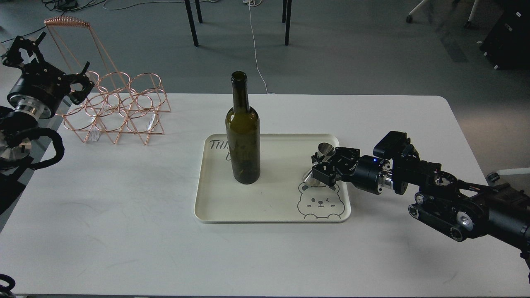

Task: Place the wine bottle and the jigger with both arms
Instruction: 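Lift the jigger with the right gripper and carry it off the tray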

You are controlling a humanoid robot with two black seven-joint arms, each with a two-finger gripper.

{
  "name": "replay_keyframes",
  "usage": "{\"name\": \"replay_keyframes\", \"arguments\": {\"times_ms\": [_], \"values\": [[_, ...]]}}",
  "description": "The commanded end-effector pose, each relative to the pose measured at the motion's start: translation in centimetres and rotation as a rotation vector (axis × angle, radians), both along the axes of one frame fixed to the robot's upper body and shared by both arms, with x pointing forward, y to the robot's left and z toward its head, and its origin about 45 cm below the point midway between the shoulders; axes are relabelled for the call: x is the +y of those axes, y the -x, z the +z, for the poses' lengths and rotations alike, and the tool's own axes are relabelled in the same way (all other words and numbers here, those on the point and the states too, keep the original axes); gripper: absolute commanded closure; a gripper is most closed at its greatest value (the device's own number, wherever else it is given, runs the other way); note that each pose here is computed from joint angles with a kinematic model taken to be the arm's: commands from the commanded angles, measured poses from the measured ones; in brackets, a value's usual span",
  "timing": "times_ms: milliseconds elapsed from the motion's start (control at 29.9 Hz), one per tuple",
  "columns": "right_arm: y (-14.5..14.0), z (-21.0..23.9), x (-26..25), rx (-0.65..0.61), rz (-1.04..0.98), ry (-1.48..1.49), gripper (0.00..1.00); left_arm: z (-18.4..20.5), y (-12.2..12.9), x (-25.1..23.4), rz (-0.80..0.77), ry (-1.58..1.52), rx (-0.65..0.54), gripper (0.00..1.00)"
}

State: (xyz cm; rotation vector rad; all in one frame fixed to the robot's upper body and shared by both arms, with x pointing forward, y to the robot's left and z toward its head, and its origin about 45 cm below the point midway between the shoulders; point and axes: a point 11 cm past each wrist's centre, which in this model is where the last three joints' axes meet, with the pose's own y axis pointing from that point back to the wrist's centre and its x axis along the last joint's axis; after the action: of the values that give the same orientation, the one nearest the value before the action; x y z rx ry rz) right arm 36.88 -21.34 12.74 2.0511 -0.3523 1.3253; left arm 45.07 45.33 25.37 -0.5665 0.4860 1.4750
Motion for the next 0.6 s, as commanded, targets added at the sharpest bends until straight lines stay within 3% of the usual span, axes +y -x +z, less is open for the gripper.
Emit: {"name": "replay_keyframes", "arguments": {"times_ms": [0, 134, 267, 568], "values": [[-0.5, 0.9, 0.2, -0.021, 0.002, -0.008, 0.88, 0.2, -0.1, 0.0, 0.003, 0.001, -0.002, 0.02], [-1.4, 3.0, -0.3, -0.063, -0.006, -0.033, 0.88, 0.4, -0.2, 0.0, 0.004, 0.000, -0.006, 0.02], [-2.2, 5.8, -3.7, -0.115, -0.065, -0.041, 0.88, 1.1, 0.0, 1.0, 0.020, -0.015, -0.012, 0.02], [-0.6, 8.1, -13.7, -0.199, -0.218, 0.047, 0.88, 1.4, 0.1, 1.4, 0.028, -0.022, -0.015, 0.02]]}}
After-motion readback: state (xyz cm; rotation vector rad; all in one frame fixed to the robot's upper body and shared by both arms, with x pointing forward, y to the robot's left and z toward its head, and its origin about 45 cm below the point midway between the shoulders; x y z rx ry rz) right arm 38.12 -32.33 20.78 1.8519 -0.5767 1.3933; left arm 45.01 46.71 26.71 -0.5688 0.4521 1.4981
